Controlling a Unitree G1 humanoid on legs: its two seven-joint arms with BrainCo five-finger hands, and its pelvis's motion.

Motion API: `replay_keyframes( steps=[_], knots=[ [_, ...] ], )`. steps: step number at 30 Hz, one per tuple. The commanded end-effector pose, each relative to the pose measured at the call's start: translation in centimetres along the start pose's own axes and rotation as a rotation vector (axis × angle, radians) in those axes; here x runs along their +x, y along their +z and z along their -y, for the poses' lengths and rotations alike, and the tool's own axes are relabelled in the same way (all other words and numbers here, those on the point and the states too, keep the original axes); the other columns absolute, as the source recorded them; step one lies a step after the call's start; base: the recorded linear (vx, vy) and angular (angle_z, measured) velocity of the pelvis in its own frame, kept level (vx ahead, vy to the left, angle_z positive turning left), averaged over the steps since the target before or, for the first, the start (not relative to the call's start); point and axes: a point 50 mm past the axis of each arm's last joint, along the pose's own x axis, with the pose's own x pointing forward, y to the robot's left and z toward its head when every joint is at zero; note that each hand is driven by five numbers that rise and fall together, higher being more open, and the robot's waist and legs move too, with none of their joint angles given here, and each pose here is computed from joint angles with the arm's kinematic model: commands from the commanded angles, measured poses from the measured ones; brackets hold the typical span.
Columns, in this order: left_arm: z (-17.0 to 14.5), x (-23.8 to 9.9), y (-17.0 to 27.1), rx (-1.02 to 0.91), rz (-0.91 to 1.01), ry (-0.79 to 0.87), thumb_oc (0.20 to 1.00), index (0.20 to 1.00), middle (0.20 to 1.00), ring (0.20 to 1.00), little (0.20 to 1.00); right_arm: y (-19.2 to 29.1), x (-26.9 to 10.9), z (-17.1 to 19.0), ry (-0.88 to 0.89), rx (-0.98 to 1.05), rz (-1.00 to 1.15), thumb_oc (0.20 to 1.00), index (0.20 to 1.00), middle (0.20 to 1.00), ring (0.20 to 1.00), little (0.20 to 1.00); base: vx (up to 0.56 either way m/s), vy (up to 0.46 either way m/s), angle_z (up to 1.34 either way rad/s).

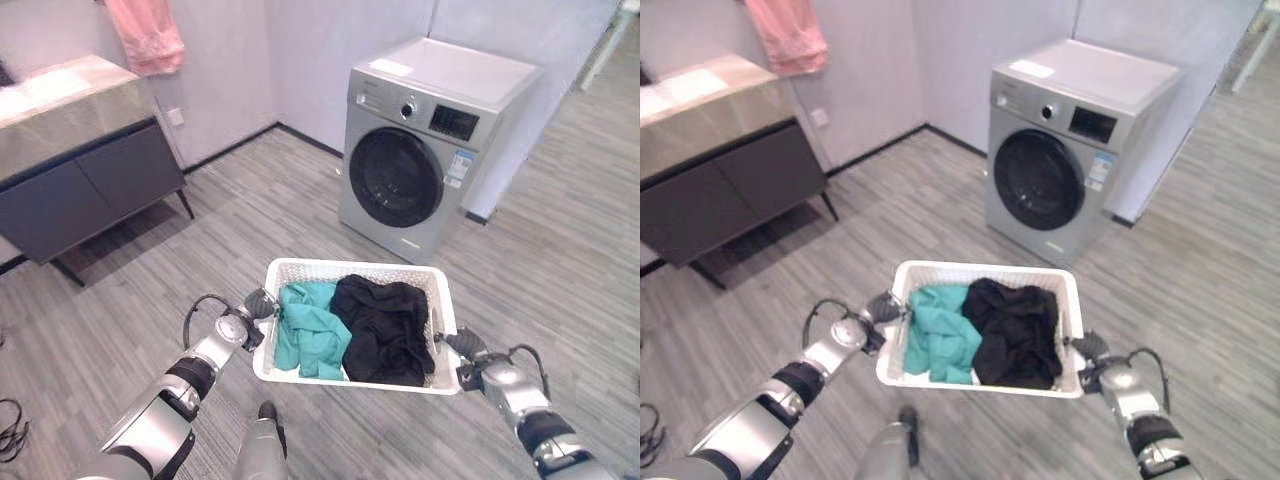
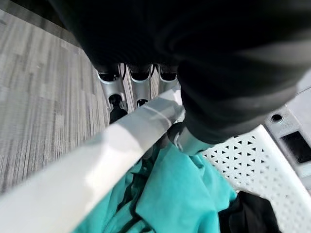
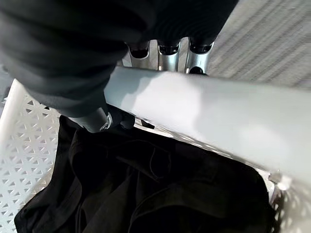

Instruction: Grab the laundry basket,head to the washer,open it,put in the laundry and shut it.

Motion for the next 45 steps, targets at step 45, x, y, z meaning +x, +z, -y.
replay_keyframes(
  steps=[45],
  knots=[
    [0.9, -2.7, 1.0, -0.076, 0.225, 0.091, 0.200, 0.200, 0.200, 0.200, 0.200, -0.2, 0.5, 0.2, -0.068, -0.108, -0.006, 0.200, 0.200, 0.200, 0.200, 0.200, 0.15, -0.010, -0.07]
  ],
)
